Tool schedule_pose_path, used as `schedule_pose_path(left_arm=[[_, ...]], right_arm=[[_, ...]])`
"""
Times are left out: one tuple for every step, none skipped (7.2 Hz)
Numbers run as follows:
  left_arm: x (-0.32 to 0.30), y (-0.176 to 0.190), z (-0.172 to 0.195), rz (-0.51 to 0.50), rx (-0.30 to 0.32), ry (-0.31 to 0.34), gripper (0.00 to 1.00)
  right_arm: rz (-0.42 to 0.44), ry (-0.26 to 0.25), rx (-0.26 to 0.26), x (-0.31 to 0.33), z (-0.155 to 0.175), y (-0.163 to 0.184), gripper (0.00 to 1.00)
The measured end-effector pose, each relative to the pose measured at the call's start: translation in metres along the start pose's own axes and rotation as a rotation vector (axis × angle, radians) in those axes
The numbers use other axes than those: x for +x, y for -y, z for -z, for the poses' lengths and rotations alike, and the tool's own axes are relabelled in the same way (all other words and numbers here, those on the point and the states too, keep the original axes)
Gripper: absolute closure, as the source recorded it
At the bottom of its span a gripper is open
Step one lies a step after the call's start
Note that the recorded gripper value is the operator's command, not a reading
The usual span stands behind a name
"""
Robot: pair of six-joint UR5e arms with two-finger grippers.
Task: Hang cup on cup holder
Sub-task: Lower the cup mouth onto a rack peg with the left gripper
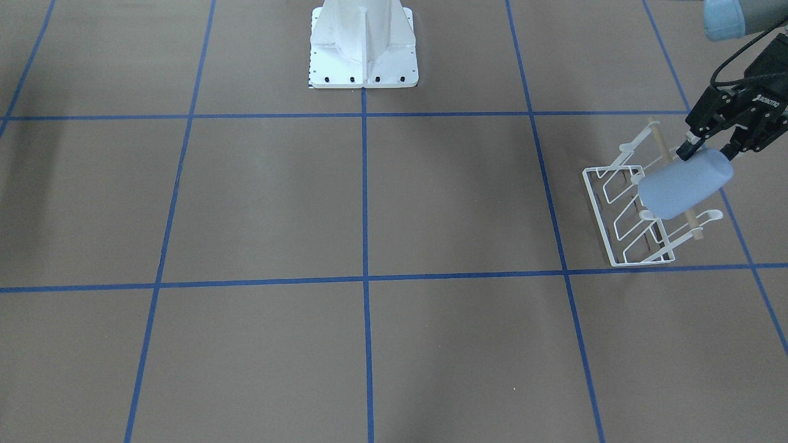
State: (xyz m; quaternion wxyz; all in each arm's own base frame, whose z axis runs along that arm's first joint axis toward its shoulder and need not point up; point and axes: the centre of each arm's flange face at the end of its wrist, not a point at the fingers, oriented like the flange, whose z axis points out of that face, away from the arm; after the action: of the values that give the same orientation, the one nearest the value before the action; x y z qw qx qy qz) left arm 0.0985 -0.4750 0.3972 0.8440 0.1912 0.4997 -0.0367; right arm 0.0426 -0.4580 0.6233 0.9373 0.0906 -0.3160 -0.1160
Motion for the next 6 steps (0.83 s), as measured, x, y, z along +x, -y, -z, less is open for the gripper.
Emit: schedule_pose_path(left_arm=[[-0.002,-0.001,-0.007,-0.004,-0.009,0.038,0.82],[-0.005,0.000,-0.010,-0.005,-0.019,0.072,0.82],[-0.007,0.002,-0.012,-0.008,-0.022,0.100,0.82],[-0.004,0.005,-0.015,-0.014,-0.019,0.124,0.82],[0.002,0.009,-0.018,-0.019,-0.019,0.139,0.82],[0.007,0.011,-0.021,-0.021,-0.019,0.152,0.82]], right_arm=[[0.000,0.000,0.000,0.000,0.000,0.000,0.00],[0.000,0.001,0.000,0.000,0.000,0.000,0.00],[0.000,0.001,0.000,0.000,0.000,0.000,0.00],[-0.001,0.001,0.000,0.000,0.000,0.000,0.00],[-0.001,0.001,0.000,0.000,0.000,0.000,0.00],[-0.001,0.001,0.001,0.000,0.000,0.001,0.00]])
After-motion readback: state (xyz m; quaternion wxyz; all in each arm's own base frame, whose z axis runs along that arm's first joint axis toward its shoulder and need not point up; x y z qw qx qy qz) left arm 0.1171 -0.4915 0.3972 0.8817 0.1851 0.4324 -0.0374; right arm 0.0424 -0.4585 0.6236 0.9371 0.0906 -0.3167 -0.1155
